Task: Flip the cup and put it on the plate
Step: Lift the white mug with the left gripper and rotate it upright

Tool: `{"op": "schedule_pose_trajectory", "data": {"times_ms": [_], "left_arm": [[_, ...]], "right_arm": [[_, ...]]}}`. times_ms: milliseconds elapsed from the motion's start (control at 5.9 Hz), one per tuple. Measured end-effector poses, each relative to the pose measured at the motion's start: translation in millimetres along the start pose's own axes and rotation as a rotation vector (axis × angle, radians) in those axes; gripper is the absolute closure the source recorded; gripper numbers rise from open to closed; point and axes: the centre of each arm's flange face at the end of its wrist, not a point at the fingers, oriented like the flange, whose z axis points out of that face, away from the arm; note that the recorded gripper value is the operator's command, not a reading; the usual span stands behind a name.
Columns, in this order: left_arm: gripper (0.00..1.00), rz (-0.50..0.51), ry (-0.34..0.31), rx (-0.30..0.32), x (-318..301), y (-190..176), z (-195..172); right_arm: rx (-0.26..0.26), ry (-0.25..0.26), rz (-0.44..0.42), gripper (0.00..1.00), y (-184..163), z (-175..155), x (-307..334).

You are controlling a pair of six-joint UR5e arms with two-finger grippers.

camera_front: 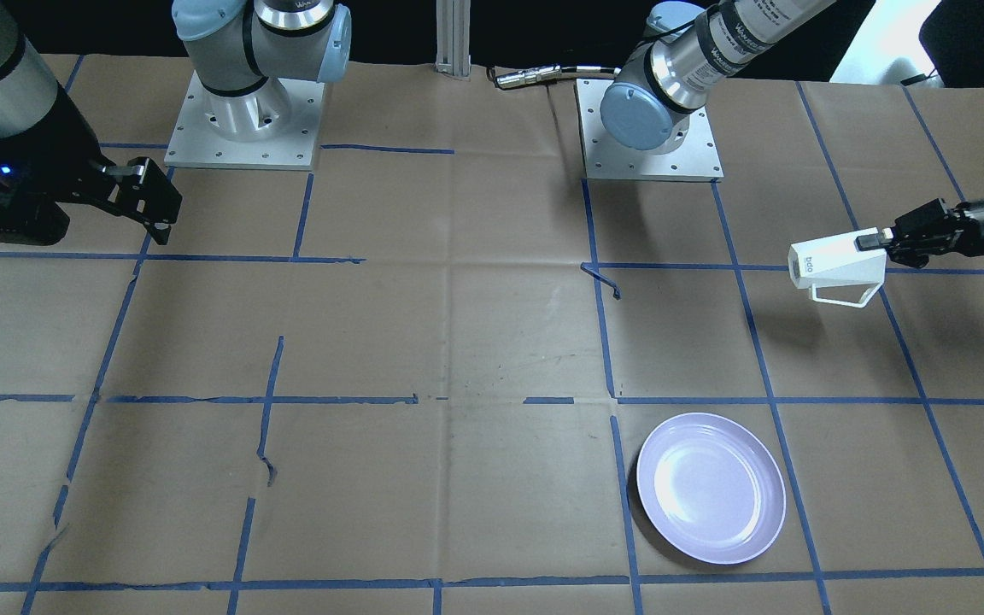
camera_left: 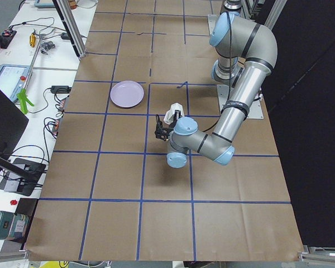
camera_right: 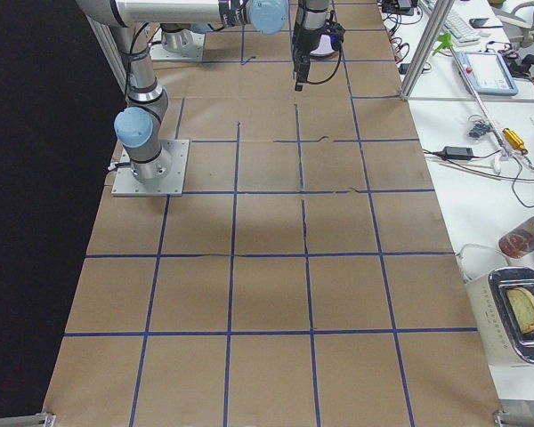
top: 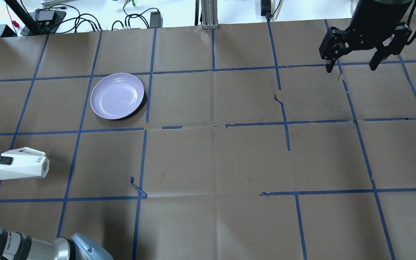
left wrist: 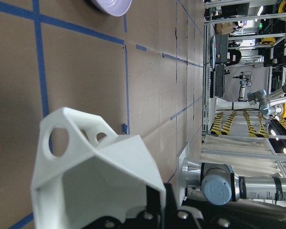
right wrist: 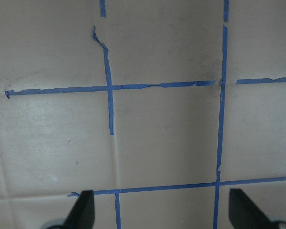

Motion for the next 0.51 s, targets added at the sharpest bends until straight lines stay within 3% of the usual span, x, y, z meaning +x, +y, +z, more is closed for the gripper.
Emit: {"op": "schedule_pose_trajectory", "data": {"times_ms": [169,339,508], "left_arm": [[1.00,-0.049,-0.064,0.004,48,-3,-11],[0.99,-0.087,-0.178,0.004,104,-13,-9],[0.99,-0.106,-0.352,-0.013,168,-36,15]], "right_arm": [[0.000,0.000,0.000,0.00,0,0,0],[0.001,0.000,0.000,0.00,0,0,0],[0.000,0.000,0.000,0.00,0,0,0]]}}
